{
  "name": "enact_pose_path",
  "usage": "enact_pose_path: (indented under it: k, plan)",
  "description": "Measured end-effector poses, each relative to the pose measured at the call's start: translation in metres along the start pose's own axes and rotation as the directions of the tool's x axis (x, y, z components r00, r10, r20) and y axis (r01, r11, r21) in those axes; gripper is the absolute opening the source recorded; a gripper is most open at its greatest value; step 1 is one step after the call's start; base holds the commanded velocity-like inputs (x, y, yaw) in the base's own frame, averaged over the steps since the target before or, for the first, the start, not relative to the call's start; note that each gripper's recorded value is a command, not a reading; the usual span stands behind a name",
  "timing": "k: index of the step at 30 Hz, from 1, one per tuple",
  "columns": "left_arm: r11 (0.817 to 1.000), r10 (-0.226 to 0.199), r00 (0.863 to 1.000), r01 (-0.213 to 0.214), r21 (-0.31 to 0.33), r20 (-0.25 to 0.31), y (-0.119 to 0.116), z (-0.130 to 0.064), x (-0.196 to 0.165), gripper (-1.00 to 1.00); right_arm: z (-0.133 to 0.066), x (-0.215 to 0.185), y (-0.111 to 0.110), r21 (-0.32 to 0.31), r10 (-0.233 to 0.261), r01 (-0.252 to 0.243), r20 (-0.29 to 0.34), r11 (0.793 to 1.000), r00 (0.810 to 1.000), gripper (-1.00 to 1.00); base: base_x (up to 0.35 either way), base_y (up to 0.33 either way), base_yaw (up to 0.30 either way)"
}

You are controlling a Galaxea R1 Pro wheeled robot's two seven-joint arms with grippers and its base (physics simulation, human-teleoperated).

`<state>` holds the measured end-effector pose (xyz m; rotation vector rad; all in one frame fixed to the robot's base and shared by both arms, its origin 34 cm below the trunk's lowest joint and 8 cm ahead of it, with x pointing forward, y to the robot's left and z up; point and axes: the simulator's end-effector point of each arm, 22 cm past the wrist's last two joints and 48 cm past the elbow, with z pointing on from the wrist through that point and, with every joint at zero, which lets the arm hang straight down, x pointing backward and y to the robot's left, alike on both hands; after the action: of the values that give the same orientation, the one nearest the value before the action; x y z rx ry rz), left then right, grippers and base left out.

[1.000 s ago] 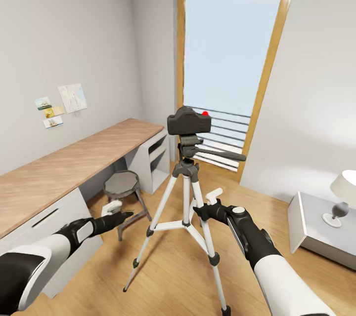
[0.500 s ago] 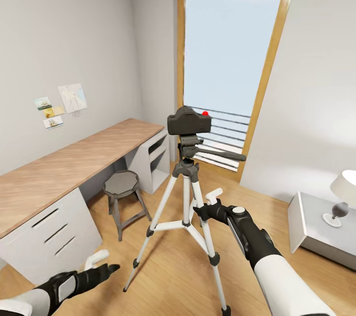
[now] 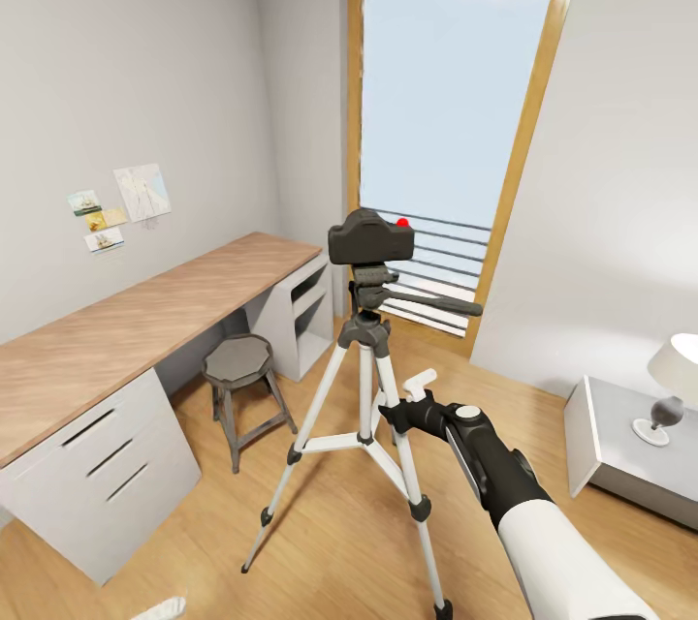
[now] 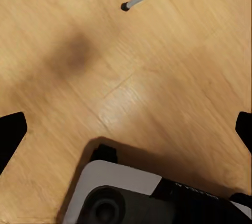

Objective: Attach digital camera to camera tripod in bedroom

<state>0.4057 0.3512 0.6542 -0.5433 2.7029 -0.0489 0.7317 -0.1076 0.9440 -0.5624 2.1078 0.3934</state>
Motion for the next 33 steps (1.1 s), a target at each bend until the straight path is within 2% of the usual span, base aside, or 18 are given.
enact_pose_path:
  k: [2, 3, 5, 9, 12, 14, 18, 22, 27, 32, 33]
  plan:
    - [0.998, 0.0, 1.0, -0.001, -0.063, -0.019, 0.011, -0.001, 0.016, 1.0, 0.0, 0.0, 0.0, 0.0, 0.0, 0.0, 0.0, 1.0, 1.0, -1.0, 0.0, 0.0, 0.0]
    - [0.993, -0.003, 0.999, -0.002, -0.115, -0.042, 0.02, -0.003, 0.032, 1.0, 0.0, 0.0, 0.0, 0.001, 0.001, -0.001, 0.0, 1.0, 1.0, -1.0, 0.0, 0.0, 0.0]
    - [0.988, -0.008, 0.998, -0.002, -0.155, -0.069, 0.027, -0.005, 0.048, 1.0, 0.0, 0.0, 0.0, 0.001, 0.001, -0.001, 0.0, 1.0, 1.0, -1.0, 0.0, 0.0, 0.0]
    - [0.978, -0.017, 0.991, -0.01, -0.209, -0.131, 0.036, -0.011, 0.08, 1.0, 0.0, 0.0, 0.0, 0.002, 0.003, -0.003, 0.001, 1.0, 1.0, -1.0, 0.0, 0.0, 0.0]
    - [0.969, -0.043, 0.979, -0.007, -0.246, -0.198, 0.046, -0.019, 0.115, 1.0, 0.0, -0.001, 0.0, 0.003, 0.004, -0.004, 0.001, 1.0, 1.0, -1.0, 0.0, 0.0, 0.0]
    - [0.966, -0.061, 0.974, 0.003, -0.258, -0.217, 0.05, -0.022, 0.127, 1.0, 0.0, -0.001, 0.0, 0.003, 0.005, -0.005, 0.001, 1.0, 1.0, -1.0, 0.0, 0.0, 0.0]
    - [0.956, -0.115, 0.965, 0.042, -0.289, -0.237, 0.058, -0.028, 0.145, 1.0, 0.0, -0.001, 0.0, 0.003, 0.004, -0.004, 0.001, 1.0, 1.0, -1.0, 0.0, 0.0, 0.0]
    - [0.946, -0.151, 0.961, 0.073, -0.317, -0.231, 0.066, -0.031, 0.149, 1.0, 0.0, 0.0, 0.0, 0.002, 0.003, -0.003, 0.001, 1.0, 1.0, -1.0, 0.0, 0.0, 0.0]
    - [0.938, -0.175, 0.959, 0.094, -0.334, -0.222, 0.073, -0.033, 0.15, 1.0, 0.0, 0.0, 0.0, 0.001, 0.001, -0.001, 0.0, 1.0, 1.0, -1.0, 0.0, 0.0, 0.0]
    - [0.937, -0.181, 0.958, 0.099, -0.335, -0.221, 0.072, -0.033, 0.151, 1.0, 0.0, 0.0, 0.0, 0.001, 0.003, -0.003, 0.0, 1.0, 1.0, -1.0, 0.0, 0.0, 0.0]
    - [0.937, -0.181, 0.958, 0.1, -0.336, -0.221, 0.072, -0.033, 0.151, 1.0, 0.0, 0.0, 0.0, 0.0, 0.001, -0.001, -0.001, 1.0, 1.0, 1.0, 0.0, 0.0, 0.0]
